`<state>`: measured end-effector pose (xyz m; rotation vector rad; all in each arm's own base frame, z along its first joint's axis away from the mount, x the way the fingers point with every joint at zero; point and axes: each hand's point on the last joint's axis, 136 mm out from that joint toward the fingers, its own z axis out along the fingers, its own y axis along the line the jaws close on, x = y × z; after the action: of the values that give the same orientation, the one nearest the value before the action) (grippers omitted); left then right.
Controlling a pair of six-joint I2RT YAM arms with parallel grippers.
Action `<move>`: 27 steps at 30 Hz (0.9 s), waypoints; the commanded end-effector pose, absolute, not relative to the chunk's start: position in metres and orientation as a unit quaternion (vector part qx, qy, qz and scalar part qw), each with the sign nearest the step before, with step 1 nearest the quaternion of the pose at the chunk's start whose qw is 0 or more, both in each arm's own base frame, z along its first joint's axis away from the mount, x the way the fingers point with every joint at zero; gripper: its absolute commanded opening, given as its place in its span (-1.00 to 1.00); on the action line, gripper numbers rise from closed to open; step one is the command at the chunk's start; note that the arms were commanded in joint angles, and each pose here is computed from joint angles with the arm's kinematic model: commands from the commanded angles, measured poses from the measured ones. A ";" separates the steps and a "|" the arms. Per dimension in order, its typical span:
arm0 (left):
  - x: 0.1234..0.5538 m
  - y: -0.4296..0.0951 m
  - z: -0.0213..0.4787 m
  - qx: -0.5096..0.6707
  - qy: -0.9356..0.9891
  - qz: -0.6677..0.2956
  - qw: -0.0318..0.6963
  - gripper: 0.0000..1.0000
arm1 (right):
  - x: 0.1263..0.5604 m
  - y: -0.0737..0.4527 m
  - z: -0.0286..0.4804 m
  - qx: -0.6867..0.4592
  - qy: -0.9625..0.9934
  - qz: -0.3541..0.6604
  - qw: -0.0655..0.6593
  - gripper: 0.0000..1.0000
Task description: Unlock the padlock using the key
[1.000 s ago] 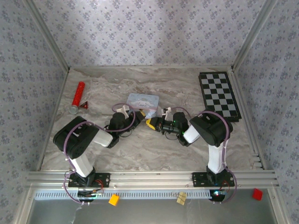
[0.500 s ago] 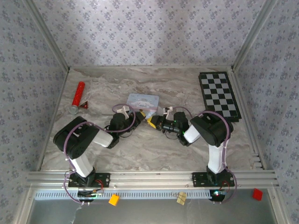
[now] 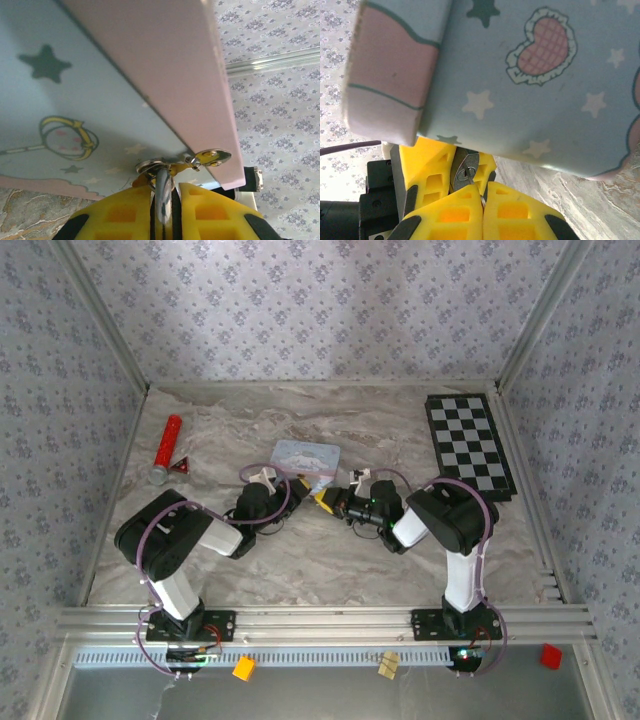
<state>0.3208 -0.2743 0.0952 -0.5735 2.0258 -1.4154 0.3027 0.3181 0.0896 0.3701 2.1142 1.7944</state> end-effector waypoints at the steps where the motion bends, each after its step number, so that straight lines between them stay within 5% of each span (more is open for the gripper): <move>1: 0.295 -0.310 0.115 -0.154 0.753 -0.585 0.259 -1.00 | 0.310 0.336 0.127 0.099 0.712 0.664 0.205 -0.97; 27: 0.279 -0.332 0.142 -0.135 0.723 -0.629 0.253 -1.00 | 0.311 0.347 0.170 0.095 0.678 0.702 0.195 -0.99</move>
<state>0.3301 -0.2687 0.1056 -0.6668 1.9238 -1.3915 0.3098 0.3268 0.1018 0.4351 2.0920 1.8206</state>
